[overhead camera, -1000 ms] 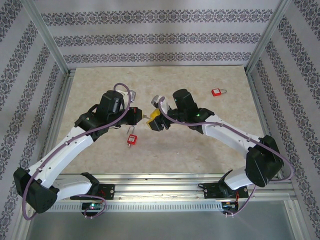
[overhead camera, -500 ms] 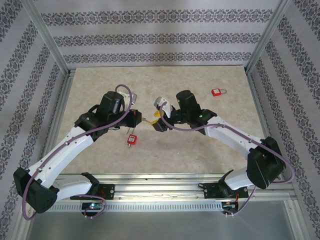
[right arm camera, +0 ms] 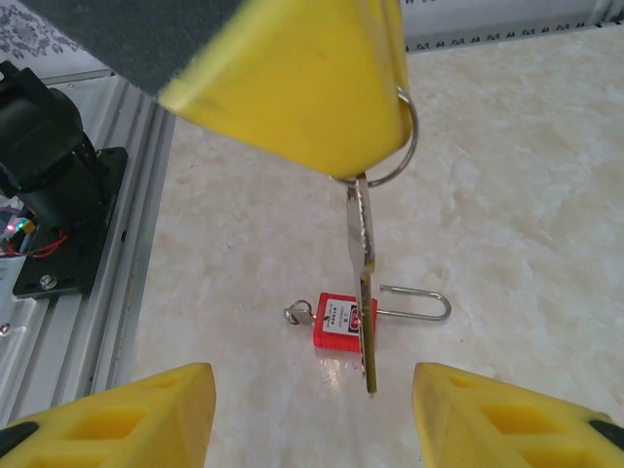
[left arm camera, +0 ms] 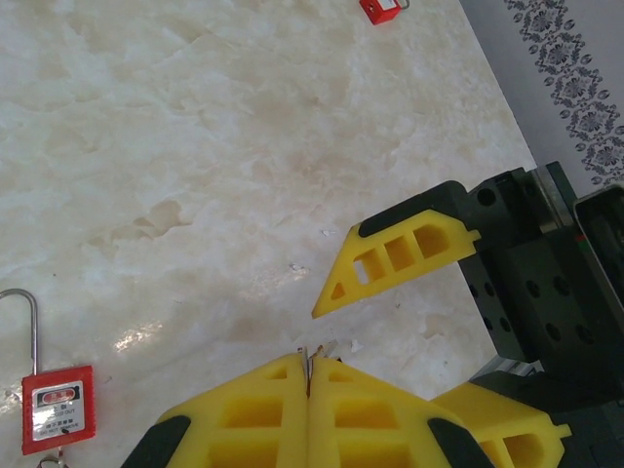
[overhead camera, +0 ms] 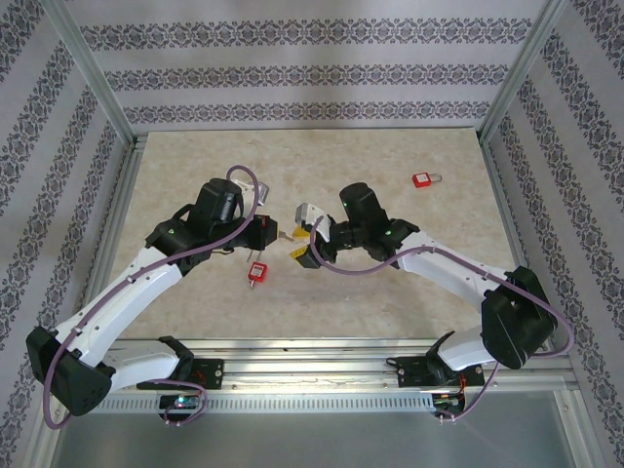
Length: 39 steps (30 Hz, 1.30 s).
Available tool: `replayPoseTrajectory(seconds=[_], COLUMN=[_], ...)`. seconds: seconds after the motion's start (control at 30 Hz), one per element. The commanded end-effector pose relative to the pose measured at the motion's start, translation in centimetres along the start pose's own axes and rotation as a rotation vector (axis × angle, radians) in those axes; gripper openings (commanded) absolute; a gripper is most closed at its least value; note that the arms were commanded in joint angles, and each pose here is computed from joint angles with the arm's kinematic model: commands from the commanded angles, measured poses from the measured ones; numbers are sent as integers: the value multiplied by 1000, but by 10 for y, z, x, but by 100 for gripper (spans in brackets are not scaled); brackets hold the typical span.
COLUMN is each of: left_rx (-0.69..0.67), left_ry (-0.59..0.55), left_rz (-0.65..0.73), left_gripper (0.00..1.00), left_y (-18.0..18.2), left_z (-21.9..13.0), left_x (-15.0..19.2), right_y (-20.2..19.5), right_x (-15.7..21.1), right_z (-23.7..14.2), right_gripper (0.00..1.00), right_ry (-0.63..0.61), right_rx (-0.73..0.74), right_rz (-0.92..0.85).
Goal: Unlock with the key
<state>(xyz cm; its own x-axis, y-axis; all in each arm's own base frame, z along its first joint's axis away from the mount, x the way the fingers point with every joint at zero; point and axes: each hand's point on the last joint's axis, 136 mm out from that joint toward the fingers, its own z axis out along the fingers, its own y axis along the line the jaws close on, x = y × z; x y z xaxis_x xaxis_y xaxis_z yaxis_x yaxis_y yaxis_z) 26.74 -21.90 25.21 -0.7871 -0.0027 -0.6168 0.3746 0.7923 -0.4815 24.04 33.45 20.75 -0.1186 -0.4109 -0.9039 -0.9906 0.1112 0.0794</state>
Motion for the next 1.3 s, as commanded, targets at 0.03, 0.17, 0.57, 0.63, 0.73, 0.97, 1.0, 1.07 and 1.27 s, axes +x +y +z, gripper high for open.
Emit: replayPoseTrajectory(seconds=[0.03,0.17,0.57,0.63,0.73,0.97,1.0,1.07,1.27], left_rx=[21,23,27,33,37,52,55,58,59], left_ry=[13,16,12,9,9,-9,-11,-19,-38], left_rz=[36,38,38,35,34,37,37,37,31], left_gripper=[0,0,0,0,0,0,0,0,0], left_y=[-8,-9,-8,-9,-9,-10,-10,-10,-9], left_z=[0,1,3,3,4,1,1,0,1], left_x=[2,4,6,7,8,10,10,10,10], right_y=[4,2,-4,-4,-5,1,2,4,9], right_x=[-7,-6,-9,-10,-10,-12,-12,-12,-14], right_z=[5,6,8,9,10,10,10,10,9], right_gripper=[52,50,35,31,25,5,4,1,0], right_ry=[-25,-18,-6,-4,-4,-4,-7,-7,-9], right_rx=[-35,-31,-12,-13,-9,-53,-57,-69,-86], right_rz=[-47,-35,-4,-3,2,17,17,21,23])
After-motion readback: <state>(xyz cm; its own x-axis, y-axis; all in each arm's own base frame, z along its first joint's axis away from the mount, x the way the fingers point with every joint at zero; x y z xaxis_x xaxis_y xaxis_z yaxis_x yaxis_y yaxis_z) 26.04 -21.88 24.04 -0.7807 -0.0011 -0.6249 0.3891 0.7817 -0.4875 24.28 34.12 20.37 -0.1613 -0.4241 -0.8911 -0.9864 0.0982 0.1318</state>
